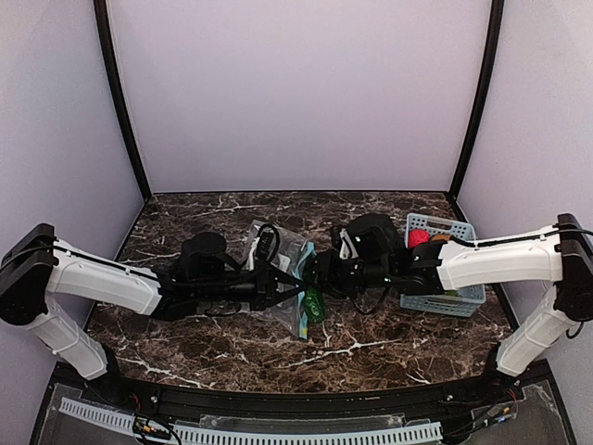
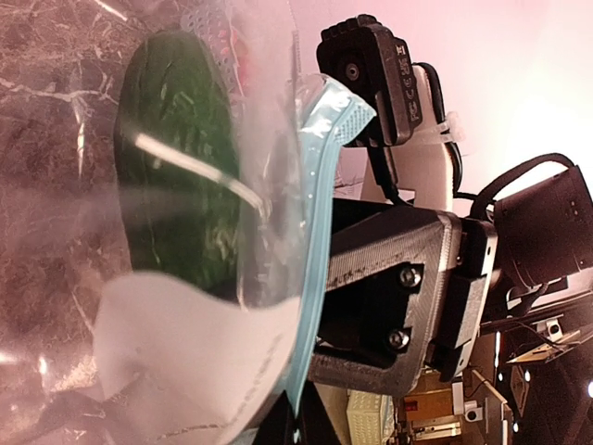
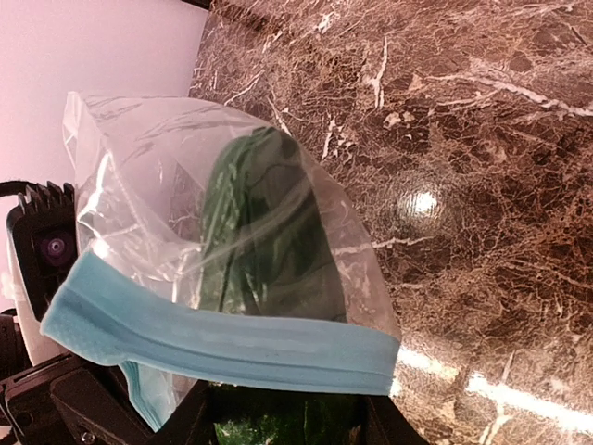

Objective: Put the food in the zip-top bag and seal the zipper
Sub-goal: Place the fake vegetable in the zipper food storage bag.

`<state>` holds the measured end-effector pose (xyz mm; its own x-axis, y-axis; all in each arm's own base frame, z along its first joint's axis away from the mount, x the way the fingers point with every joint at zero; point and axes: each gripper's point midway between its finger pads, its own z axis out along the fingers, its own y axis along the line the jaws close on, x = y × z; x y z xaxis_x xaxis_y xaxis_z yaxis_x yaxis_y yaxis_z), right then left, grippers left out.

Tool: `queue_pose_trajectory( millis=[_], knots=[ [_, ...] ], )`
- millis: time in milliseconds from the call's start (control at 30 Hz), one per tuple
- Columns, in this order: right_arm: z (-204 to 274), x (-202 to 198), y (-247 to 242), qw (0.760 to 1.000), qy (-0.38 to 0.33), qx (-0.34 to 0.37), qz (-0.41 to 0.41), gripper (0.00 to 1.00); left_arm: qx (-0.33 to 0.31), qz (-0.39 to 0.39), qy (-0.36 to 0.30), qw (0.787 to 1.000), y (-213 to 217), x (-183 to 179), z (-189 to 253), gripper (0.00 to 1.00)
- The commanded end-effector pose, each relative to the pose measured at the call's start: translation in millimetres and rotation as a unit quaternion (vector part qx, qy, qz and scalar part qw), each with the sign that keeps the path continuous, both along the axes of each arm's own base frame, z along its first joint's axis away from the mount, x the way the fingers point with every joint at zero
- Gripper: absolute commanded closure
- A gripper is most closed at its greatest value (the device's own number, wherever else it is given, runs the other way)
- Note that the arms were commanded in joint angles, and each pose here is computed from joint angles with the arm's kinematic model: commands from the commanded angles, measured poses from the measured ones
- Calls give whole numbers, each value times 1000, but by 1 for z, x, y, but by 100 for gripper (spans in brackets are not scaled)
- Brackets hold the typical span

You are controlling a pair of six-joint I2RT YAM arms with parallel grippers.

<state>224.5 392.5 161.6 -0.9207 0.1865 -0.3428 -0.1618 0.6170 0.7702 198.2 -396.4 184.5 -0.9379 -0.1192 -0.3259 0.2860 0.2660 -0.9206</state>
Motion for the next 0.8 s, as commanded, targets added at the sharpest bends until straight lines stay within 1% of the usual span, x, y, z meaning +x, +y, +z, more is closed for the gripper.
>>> queue_pose_trajectory(
  millis=[0, 100, 267, 367, 467, 533, 767],
  knots=[
    [-2, 5, 7, 1000, -11, -3, -3, 61, -35, 19, 13, 999, -8, 8, 13, 99],
    [-15, 1, 5, 1000, -1, -18, 0, 53, -44, 22, 20, 999, -11, 10, 12, 99],
    [-25, -6, -1, 1000, 6, -26, 2, 37, -41, 35, 30, 998, -10, 14, 3, 99],
    [-25, -7, -5, 1000, 3, -29, -1, 34, -44, 44, 34, 997, -7, 15, 0, 99],
    [-24, -9, -8, 1000, 3, -31, -2, 27, -47, 55, 37, 997, -4, 17, 0, 99],
    [-23, -11, -11, 999, 1, -33, -2, 24, -48, 60, 37, 996, -3, 18, 0, 99],
    [-4, -22, -21, 1000, -19, -22, 5, 10, -50, 75, 41, 995, 3, 24, -4, 99]
  ],
)
